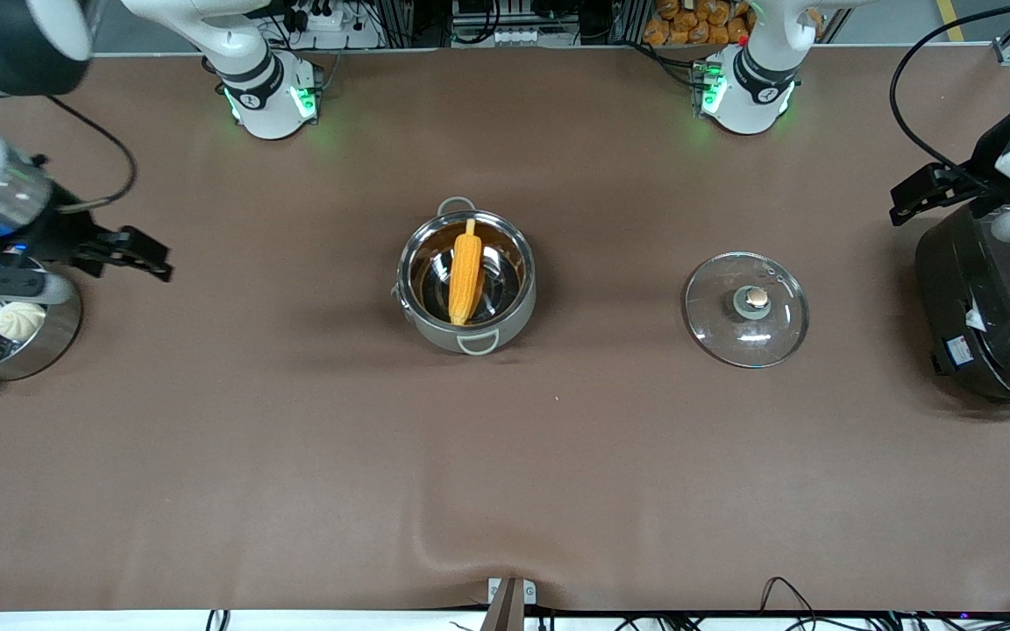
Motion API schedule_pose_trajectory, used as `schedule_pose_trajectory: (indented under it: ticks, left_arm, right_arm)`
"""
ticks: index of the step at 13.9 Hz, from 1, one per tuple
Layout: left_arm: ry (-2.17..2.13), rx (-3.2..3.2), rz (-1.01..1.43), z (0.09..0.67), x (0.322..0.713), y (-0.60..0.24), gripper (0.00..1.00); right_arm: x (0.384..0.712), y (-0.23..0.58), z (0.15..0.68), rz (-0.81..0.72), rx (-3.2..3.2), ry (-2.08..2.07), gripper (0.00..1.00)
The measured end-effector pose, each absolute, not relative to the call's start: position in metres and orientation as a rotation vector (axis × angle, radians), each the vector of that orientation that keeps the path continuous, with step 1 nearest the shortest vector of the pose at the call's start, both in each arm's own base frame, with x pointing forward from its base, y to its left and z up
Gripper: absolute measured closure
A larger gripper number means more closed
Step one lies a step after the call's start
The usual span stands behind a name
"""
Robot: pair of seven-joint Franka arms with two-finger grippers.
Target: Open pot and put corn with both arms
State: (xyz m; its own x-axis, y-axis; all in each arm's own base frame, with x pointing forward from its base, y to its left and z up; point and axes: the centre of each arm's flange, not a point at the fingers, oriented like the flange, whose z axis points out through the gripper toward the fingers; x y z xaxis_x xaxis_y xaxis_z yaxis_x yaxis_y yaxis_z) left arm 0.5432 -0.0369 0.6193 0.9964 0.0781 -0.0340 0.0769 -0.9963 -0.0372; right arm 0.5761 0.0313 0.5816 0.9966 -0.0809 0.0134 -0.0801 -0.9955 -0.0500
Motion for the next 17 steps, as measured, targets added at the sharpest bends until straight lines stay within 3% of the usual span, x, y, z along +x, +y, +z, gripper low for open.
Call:
schedule_pose_trajectory:
  ticks: [6,17]
  left_arm:
    - [-0.116,-3.108,0.053,0.625,0.561,-0.038,0.0]
    - [-0.052,-3.107,0.101,0.629,0.556,-0.034,0.0]
  right_arm:
    - [0.57,-0.05,0.588,-0.038,-3.097,0.032,0.0]
    - [0.562,-0.041,0.61,-0.012,-3.128,-0.056,0.0]
